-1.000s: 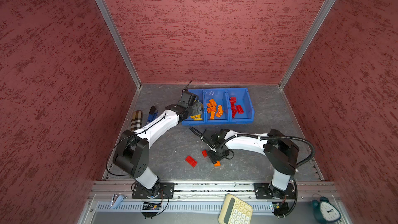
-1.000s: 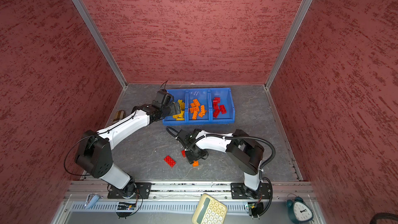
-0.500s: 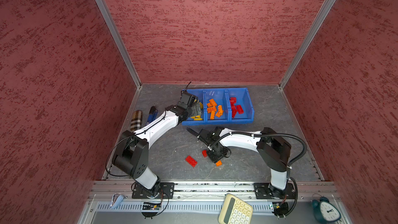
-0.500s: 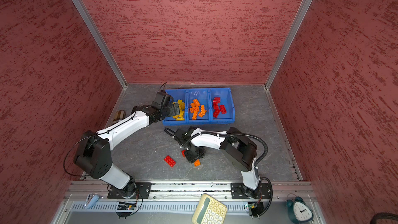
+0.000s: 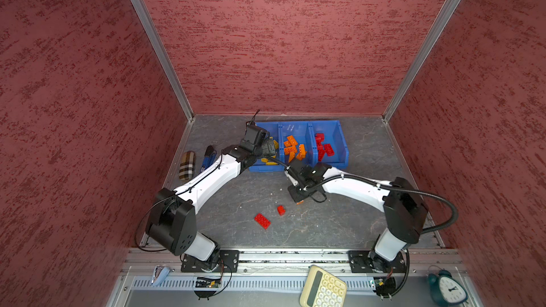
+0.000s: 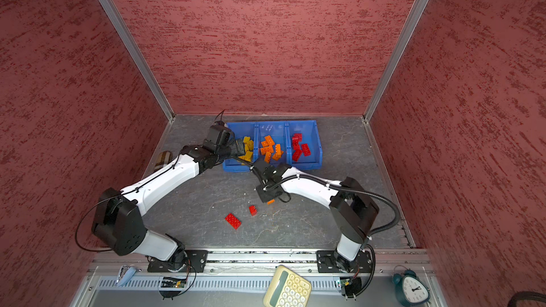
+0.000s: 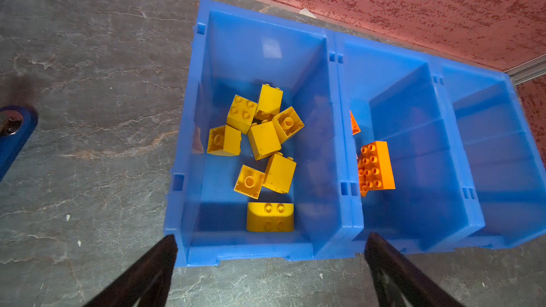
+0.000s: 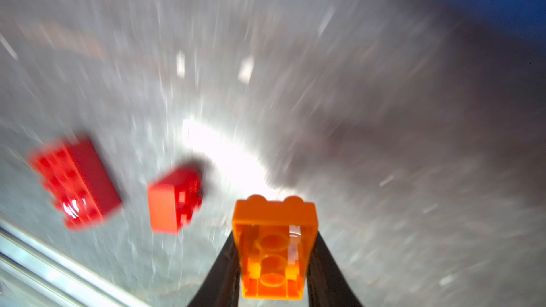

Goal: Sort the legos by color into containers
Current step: 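Lower the right gripper onto the orange brick and close on it, then carry the orange brick over the middle compartment and open the right gripper, then grasp a red square brick with the right gripper while the left moves toward the pile, then drop the red brick in the far compartment while the left hovers by the plate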

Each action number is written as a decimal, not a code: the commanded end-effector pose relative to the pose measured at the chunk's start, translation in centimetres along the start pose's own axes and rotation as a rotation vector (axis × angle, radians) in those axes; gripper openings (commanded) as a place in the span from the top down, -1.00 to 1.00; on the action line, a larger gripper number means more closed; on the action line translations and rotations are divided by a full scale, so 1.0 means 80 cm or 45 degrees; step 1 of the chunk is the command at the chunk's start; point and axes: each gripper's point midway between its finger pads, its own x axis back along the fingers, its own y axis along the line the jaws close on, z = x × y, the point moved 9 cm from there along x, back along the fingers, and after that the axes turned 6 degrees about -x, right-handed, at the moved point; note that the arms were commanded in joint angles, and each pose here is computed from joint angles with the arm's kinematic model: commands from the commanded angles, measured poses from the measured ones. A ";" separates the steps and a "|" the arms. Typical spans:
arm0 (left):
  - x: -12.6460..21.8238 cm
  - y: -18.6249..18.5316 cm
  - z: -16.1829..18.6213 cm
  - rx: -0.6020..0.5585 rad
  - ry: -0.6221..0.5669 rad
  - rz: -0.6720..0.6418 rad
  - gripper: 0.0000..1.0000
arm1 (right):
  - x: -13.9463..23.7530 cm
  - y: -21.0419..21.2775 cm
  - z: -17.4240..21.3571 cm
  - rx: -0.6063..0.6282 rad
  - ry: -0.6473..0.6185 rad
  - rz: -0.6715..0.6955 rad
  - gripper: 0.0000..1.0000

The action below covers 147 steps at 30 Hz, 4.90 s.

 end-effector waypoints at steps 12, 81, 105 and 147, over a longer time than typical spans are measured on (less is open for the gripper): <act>0.038 0.029 0.053 0.072 0.030 -0.156 -0.99 | 0.003 -0.061 -0.187 -0.134 -0.748 0.127 0.19; 0.075 0.073 0.169 0.154 0.425 -0.283 -0.99 | -0.023 0.063 0.032 1.402 -0.267 -0.534 0.35; 0.073 0.020 0.278 0.144 0.834 0.219 -0.99 | 0.104 -0.195 -0.046 -0.096 -1.016 0.058 0.37; 0.009 -0.080 0.209 -0.224 0.638 0.441 -0.99 | 0.128 -0.168 -0.032 -0.149 -1.059 -0.291 -0.98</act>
